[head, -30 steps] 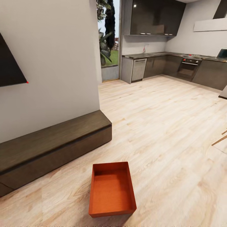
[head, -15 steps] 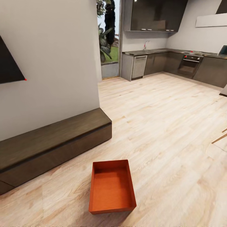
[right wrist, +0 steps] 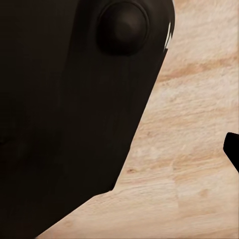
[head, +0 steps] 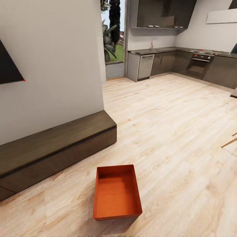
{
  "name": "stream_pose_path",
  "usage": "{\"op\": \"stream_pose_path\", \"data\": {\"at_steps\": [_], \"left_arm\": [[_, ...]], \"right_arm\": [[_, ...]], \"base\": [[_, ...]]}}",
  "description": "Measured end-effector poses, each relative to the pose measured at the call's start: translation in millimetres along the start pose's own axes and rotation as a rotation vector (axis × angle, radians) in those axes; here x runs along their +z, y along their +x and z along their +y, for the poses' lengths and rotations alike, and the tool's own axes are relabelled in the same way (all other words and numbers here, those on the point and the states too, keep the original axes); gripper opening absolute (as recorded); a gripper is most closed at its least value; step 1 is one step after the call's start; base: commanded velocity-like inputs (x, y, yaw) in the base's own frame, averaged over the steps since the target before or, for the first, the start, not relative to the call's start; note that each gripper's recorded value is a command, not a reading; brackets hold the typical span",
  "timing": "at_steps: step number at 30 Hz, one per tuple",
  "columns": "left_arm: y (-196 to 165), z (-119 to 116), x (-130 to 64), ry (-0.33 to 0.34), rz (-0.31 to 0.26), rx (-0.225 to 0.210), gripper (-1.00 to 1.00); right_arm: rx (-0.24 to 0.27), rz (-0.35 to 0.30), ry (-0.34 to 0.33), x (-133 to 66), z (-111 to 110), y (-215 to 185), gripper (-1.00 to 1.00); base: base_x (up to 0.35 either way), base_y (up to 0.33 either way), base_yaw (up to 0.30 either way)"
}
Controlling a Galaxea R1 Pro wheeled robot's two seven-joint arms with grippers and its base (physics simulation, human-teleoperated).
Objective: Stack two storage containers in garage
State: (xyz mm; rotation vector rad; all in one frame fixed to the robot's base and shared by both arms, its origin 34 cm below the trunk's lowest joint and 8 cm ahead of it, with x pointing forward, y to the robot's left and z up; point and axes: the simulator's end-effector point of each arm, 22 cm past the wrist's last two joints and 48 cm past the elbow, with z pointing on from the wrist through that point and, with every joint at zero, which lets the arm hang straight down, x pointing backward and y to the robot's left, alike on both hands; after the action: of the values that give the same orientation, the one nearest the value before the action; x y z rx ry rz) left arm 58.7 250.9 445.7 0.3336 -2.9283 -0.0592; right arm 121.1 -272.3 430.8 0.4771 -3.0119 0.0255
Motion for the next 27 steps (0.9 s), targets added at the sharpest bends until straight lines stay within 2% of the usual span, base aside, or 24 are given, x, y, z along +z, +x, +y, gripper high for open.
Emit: {"op": "stream_pose_path", "data": {"at_steps": [27], "left_arm": [[15.9, 3.7, -0.6, -0.010, 0.041, 0.001, 1.00]], "right_arm": [[-0.001, 0.040, -0.014, 0.4, 5.2, 15.7, 1.00]], "base": [[0.000, 0.000, 0.000]]}}
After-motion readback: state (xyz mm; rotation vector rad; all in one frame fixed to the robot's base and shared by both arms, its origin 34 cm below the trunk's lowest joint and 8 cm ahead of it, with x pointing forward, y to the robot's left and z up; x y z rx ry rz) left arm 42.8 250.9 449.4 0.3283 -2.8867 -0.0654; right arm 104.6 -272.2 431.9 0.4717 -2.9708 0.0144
